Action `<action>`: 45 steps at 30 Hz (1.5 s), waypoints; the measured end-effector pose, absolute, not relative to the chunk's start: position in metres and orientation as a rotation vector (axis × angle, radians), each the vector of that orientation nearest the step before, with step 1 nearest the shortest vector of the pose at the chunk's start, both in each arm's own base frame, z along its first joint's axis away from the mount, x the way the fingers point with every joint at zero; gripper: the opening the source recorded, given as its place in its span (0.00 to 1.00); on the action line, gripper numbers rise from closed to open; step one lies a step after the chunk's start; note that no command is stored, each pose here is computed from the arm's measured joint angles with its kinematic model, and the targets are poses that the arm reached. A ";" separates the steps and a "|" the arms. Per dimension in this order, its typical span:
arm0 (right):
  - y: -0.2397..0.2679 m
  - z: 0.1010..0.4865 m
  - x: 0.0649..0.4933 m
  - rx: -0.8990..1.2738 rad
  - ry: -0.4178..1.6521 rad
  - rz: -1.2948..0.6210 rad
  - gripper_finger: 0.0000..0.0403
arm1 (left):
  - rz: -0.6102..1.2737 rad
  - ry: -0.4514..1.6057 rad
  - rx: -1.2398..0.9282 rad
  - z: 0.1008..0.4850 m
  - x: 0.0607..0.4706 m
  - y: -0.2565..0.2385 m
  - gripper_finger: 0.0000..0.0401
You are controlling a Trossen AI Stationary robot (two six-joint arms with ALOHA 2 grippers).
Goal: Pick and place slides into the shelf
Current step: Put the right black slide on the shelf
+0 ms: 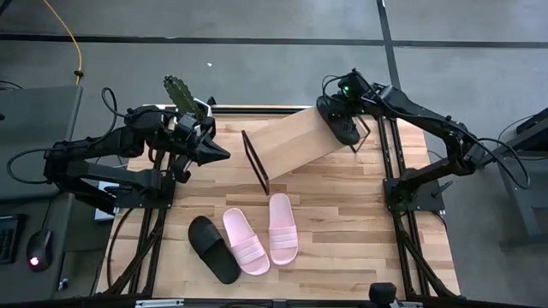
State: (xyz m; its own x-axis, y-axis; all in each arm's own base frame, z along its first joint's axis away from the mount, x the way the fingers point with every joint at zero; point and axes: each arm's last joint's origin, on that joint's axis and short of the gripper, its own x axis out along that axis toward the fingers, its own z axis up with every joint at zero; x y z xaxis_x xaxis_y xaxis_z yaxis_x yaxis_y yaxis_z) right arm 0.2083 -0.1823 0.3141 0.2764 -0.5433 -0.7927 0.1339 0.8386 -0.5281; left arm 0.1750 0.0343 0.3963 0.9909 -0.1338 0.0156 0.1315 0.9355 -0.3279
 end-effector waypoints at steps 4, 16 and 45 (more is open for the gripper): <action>-0.181 0.317 0.205 -0.408 1.226 -0.498 0.00 | -0.127 0.006 -0.335 0.396 0.175 0.035 0.00; -0.178 0.313 0.201 -0.390 1.293 -0.474 0.00 | -0.125 0.009 -0.336 0.396 0.175 0.035 0.00; -0.170 0.309 0.192 -0.308 1.388 -0.438 0.33 | -0.126 0.009 -0.337 0.396 0.175 0.035 0.00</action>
State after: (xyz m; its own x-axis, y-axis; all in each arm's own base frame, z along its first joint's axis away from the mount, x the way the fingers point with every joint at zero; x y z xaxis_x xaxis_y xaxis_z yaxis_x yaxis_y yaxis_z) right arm 0.1916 -0.1700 0.3088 0.1223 -0.4710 -0.8736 0.1163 0.8810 -0.4586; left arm 0.1751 0.0345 0.3958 0.9921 -0.1248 0.0119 0.1217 0.9360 -0.3302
